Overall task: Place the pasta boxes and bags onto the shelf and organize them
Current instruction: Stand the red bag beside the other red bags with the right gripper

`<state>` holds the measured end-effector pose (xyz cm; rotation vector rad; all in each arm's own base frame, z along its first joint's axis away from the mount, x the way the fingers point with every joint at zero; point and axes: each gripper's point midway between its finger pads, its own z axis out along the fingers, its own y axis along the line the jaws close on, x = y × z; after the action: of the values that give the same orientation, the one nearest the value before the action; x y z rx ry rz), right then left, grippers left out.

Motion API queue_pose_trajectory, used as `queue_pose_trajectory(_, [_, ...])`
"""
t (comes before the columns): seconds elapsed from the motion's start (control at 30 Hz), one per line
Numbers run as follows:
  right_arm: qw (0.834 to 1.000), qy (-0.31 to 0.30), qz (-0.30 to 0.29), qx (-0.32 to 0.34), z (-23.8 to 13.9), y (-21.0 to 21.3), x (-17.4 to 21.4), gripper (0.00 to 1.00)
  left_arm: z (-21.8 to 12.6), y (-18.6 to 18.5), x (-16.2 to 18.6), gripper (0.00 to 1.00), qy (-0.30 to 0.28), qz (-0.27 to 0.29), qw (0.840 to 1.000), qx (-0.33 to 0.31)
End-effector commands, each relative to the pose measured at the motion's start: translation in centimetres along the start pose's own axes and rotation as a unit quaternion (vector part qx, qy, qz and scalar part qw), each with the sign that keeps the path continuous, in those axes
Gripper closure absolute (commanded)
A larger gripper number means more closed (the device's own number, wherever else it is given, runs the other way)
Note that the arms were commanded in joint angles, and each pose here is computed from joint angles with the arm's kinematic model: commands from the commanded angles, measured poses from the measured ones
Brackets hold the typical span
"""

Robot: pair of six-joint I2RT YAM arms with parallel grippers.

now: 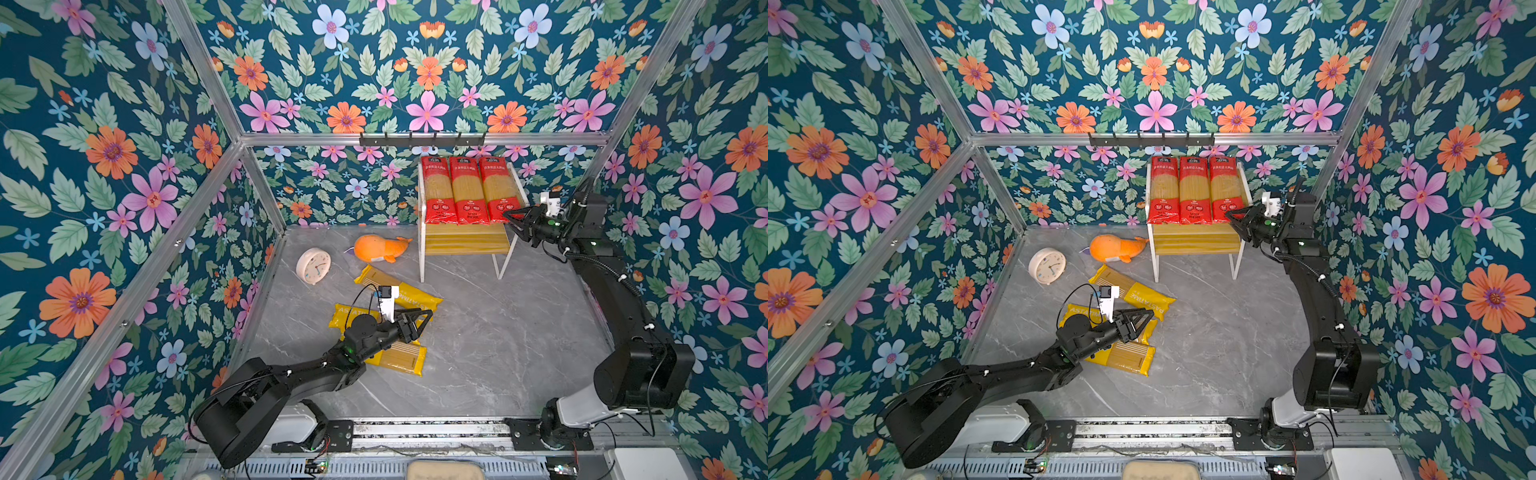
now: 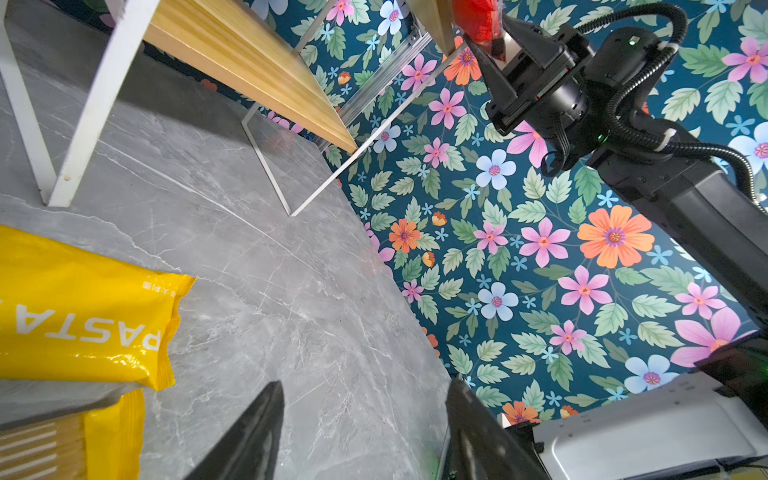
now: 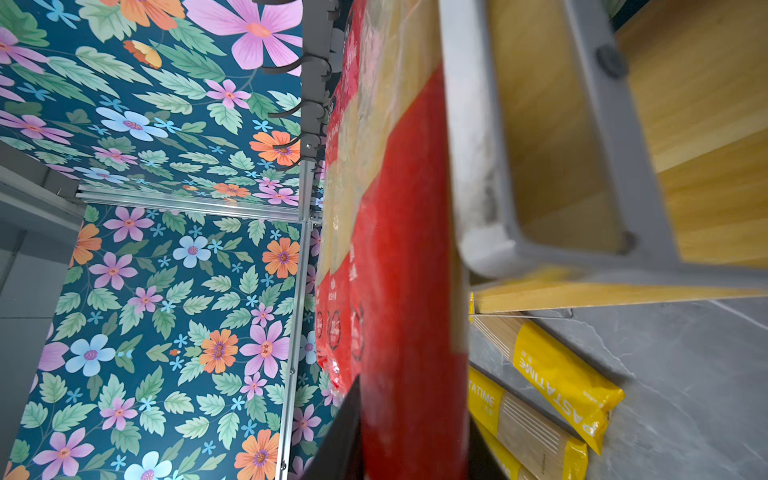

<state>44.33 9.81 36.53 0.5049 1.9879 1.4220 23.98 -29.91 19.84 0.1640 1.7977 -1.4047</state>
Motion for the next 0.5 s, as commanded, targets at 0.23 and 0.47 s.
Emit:
queue_pose_trajectory(0.23, [1.0,0.012,-0.02,-0.016,-0.4,0.4,1.2,0.93,-0.1,-0.5,-0.5,0.35,-0.011,0.016,1.0,0.005])
queue_pose_trajectory(0.47, [0.999,0.015,-0.018,-0.024,-0.5,0.9,1.0,0.87,0.0,-0.6,-0.4,0.35,-0.009,0.017,1.0,0.007])
